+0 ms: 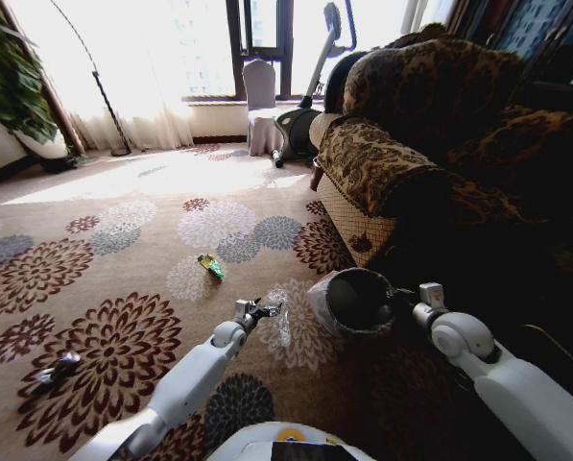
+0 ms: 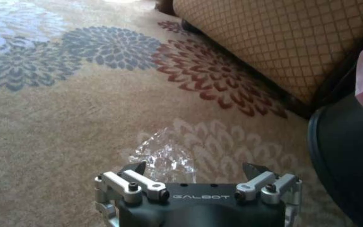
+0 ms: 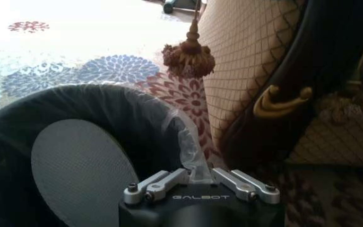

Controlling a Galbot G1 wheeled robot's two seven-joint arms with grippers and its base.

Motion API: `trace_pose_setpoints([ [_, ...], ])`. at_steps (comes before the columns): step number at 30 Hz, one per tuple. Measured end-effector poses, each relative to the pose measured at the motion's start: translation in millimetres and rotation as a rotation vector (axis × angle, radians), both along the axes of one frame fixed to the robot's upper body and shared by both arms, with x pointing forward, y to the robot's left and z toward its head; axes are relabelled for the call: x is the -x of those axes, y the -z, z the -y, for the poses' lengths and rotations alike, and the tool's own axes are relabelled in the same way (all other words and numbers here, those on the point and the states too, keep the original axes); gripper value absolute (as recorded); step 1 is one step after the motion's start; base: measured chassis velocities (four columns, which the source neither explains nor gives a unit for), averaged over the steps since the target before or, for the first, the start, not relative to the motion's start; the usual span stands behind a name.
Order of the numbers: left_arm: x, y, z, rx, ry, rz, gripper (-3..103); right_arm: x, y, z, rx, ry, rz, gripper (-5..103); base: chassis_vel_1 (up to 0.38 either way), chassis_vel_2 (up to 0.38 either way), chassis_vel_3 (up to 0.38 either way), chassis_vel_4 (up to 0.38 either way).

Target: Pick up the trash from the ground and place it into the trash bin.

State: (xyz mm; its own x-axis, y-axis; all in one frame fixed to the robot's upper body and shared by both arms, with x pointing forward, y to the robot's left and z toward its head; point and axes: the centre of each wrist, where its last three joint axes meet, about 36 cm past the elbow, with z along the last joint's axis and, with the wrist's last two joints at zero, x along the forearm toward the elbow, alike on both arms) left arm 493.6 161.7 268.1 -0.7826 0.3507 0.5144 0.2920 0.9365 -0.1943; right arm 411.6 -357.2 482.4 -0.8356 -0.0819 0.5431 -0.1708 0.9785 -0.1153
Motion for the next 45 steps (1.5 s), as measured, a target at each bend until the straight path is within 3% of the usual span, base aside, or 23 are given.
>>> trace_pose_setpoints([
  [2, 1.5, 2.0, 10.0, -0.017, -0.031, -0.023, 100, -0.2, 0.5, 0.6, 0.000, 0.001, -0.001, 1, 0.000, 0.000, 0.000, 0.000],
  [5, 6.3, 25.3, 27.5, -0.092, -0.107, -0.097, 100, -1.0, 2.3, 2.1, -0.002, 0.005, -0.002, 1, 0.000, 0.000, 0.000, 0.000],
  [8, 3.5, 37.3, 37.3, -0.113, -0.125, -0.127, 100, -1.7, 6.3, 1.4, -0.006, 0.003, -0.002, 1, 0.000, 0.000, 0.000, 0.000],
  [14, 1.4, 52.0, 71.5, -0.084, -0.085, -0.149, 100, -2.1, 11.8, -3.1, -0.013, -0.008, -0.003, 1, 0.000, 0.000, 0.000, 0.000],
  [18, 10.5, 58.0, 116.0, -0.044, -0.043, -0.172, 100, -1.3, 14.5, -3.4, -0.017, -0.012, -0.001, 1, 0.000, 0.000, 0.000, 0.000],
  [24, 15.2, 62.4, 122.9, -0.038, -0.019, -0.177, 101, -1.4, 16.8, -1.7, -0.022, -0.012, 0.005, 1, 0.000, 0.000, 0.000, 0.000],
  [28, 16.3, 65.0, 122.1, -0.042, -0.005, -0.162, 94, -2.6, 18.5, -4.0, -0.027, -0.020, 0.008, 1, 0.000, 0.000, 0.000, 0.000],
  [29, 16.5, 65.8, 120.1, -0.046, -0.002, -0.159, 86, -3.7, 18.7, -5.5, -0.029, -0.024, 0.010, 1, 0.000, 0.000, 0.000, 0.000],
  [31, 16.8, 66.5, 118.6, -0.048, 0.002, -0.159, 86, -4.4, 18.2, -6.0, -0.030, -0.026, 0.012, 1, 0.000, 0.000, 0.000, 0.000],
  [38, 16.4, 69.2, 108.1, -0.049, 0.013, -0.152, 62, -5.8, 16.0, -5.5, -0.028, -0.030, 0.018, 1, 0.000, 0.000, 0.000, 0.000],
  [40, 16.3, 69.4, 106.7, -0.048, 0.016, -0.152, 62, -6.0, 15.8, -5.5, -0.028, -0.030, 0.019, 1, 0.000, 0.000, 0.000, 0.000],
  [41, 16.1, 69.7, 104.6, -0.046, 0.020, -0.152, 54, -6.2, 15.6, -5.6, -0.028, -0.030, 0.020, 1, 0.000, 0.000, 0.000, 0.000],
  [45, 16.6, 70.1, 98.7, -0.051, 0.029, -0.142, 46, -6.7, 15.2, -6.0, -0.029, -0.031, 0.021, 1, 0.000, 0.000, 0.000, 0.000],
])
